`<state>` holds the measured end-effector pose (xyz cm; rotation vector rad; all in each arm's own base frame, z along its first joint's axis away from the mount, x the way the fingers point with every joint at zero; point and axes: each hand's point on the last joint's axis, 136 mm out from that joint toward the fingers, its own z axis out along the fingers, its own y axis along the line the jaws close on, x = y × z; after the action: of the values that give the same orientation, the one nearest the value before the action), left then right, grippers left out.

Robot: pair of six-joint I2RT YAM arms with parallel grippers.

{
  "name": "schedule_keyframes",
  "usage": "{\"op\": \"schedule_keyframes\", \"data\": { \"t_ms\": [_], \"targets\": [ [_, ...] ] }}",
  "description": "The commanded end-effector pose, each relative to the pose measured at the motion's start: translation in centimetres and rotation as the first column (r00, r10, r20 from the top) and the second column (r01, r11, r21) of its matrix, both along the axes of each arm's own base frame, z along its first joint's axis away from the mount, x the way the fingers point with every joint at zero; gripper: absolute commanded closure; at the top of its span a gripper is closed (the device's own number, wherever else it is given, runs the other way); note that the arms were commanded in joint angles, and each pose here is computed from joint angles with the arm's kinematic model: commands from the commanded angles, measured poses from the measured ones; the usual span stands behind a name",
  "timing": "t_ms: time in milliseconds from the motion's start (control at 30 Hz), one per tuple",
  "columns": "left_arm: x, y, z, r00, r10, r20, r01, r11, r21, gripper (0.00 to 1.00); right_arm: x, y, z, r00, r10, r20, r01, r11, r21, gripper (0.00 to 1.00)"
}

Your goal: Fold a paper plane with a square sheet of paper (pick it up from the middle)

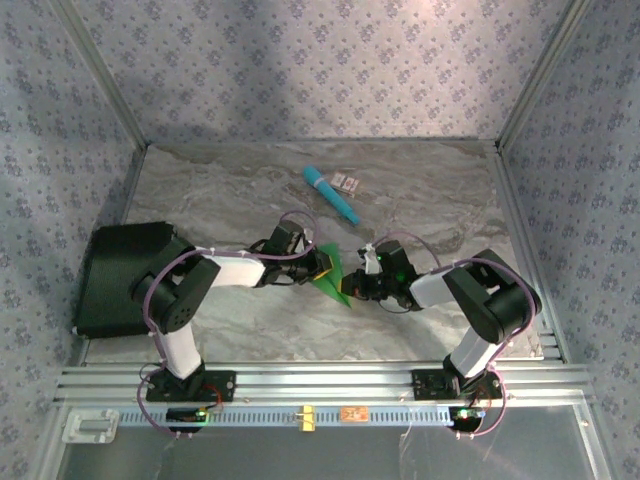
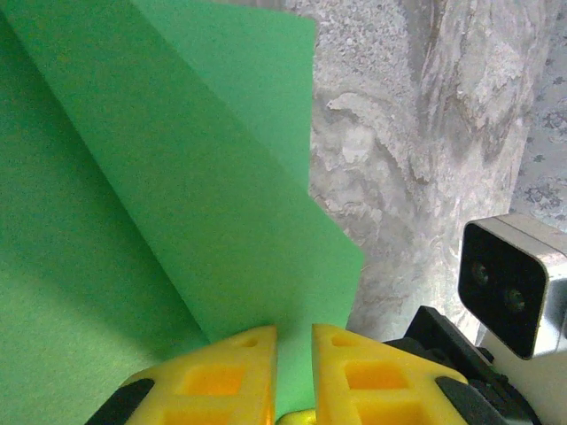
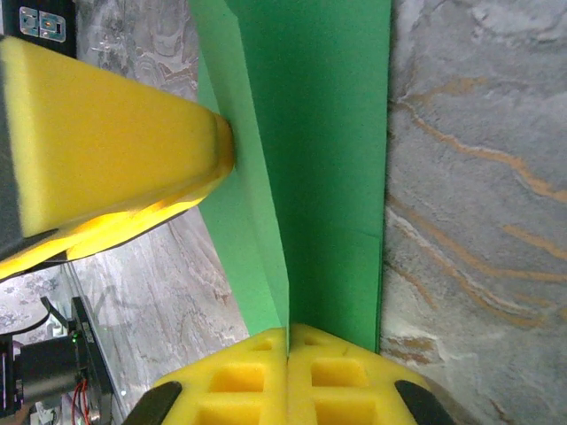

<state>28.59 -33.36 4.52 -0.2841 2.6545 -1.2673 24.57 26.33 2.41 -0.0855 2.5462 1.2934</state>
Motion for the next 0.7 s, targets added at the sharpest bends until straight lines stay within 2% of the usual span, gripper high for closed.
{"op": "schedule_keyframes", "data": {
  "t_ms": [0,667],
  "targets": [
    [0.9,-1.3,1.2,0.999,-0.010,0.031,0.011,0.999,-0.040,0.82,-1.8,-2.1,-2.7,0.992,-0.048,-0.119,0.038,0.995,-0.089,0.97],
    [1.6,-2.1,0.1,0.999,-0.029,0.019,0.030,0.999,-0.027,0.85,-2.0,-2.7,-3.6,0.983,-0.083,-0.164,0.065,0.991,-0.116,1.00]
  ]
}}
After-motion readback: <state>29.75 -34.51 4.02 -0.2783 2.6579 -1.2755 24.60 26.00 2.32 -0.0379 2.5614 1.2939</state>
